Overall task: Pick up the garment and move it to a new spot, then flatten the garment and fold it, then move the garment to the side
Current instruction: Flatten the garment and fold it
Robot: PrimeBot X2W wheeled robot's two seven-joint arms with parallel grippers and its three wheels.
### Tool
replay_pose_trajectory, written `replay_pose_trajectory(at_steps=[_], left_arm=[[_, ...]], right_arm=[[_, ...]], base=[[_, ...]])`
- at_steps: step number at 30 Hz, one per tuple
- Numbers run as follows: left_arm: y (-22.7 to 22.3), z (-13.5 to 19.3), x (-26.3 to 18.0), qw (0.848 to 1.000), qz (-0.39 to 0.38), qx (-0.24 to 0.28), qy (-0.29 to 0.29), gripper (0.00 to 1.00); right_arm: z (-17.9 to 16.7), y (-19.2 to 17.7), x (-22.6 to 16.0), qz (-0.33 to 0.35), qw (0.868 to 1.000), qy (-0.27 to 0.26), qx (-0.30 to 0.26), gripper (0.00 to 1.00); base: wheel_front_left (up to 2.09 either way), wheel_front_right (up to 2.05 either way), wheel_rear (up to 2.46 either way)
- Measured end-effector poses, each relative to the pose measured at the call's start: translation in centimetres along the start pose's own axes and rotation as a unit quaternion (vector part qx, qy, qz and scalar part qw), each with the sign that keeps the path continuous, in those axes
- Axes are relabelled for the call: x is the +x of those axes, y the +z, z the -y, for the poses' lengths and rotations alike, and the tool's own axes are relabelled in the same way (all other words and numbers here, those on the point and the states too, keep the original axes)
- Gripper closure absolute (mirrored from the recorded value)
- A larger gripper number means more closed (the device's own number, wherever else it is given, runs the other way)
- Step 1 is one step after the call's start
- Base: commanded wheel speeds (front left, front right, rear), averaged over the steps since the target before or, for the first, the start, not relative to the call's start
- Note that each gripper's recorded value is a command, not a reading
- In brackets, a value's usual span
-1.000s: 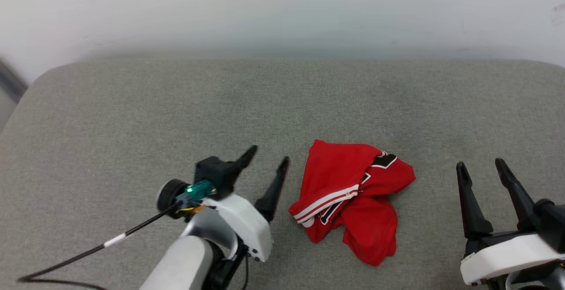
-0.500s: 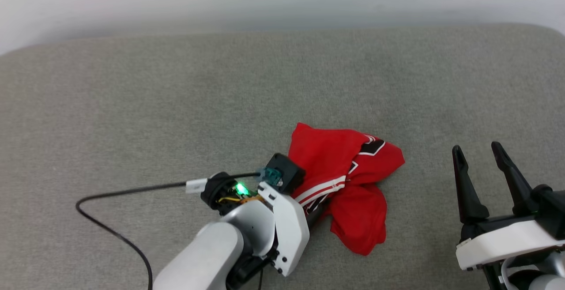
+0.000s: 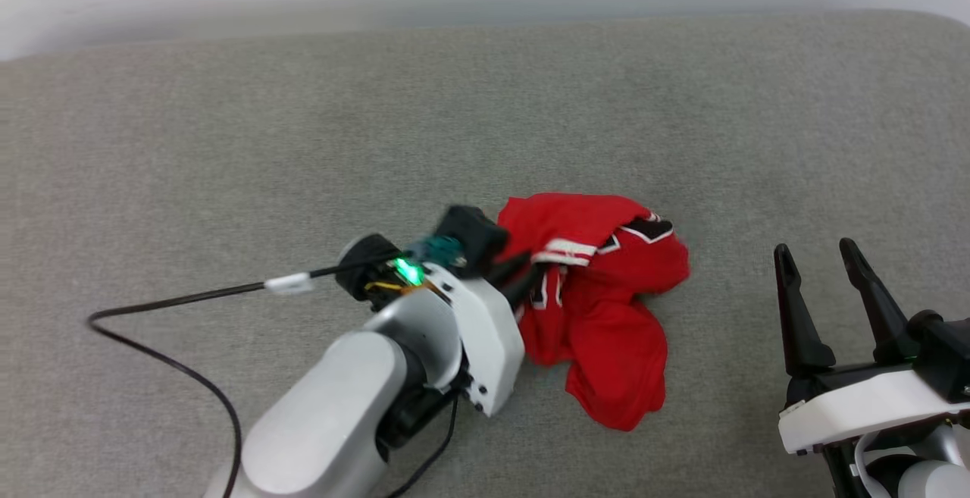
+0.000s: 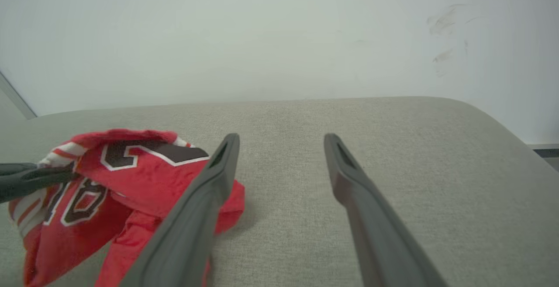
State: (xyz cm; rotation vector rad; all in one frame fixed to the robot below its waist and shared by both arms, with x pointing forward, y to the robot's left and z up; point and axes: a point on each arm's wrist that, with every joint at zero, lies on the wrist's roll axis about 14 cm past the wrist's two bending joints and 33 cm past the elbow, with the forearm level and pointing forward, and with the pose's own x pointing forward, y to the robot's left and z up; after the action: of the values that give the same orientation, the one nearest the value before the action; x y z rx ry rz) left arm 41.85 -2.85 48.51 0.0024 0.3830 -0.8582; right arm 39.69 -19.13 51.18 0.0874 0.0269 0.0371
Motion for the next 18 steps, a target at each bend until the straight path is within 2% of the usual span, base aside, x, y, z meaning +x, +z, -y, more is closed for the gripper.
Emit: replay_pose_trajectory(at_steps=[5, 8, 11, 14, 18], left_arm=[[1.8, -4.1, -2.9, 0.991, 0.072, -0.058, 0.093, 1.00], [-0.2, -7.3, -5.8, 0.976, 0.081, -0.112, 0.171, 1.00], [-4.0, -9.4, -8.7, 0.955, 0.060, -0.168, 0.238, 1.00], [-8.4, -9.4, -10.6, 0.937, 0.023, -0.221, 0.268, 1.00], [-12.2, -7.9, -11.6, 0.924, -0.016, -0.264, 0.275, 1.00]], right_arm=[[-0.9, 0.5, 0.3, 0.008, 1.000, 0.014, 0.003, 0.00], [-1.3, 0.7, 0.4, 0.012, 1.000, 0.020, 0.003, 0.00], [-1.9, 0.8, 0.5, 0.013, 1.000, 0.028, 0.004, 0.00], [-2.2, 0.9, 0.6, 0.012, 0.999, 0.033, 0.005, 0.00], [-2.4, 0.9, 0.6, 0.011, 0.999, 0.037, 0.003, 0.00]], base=[[0.00, 0.00, 0.00], [0.00, 0.00, 0.00], [0.00, 0.00, 0.00], [0.00, 0.00, 0.00], [0.00, 0.00, 0.00]])
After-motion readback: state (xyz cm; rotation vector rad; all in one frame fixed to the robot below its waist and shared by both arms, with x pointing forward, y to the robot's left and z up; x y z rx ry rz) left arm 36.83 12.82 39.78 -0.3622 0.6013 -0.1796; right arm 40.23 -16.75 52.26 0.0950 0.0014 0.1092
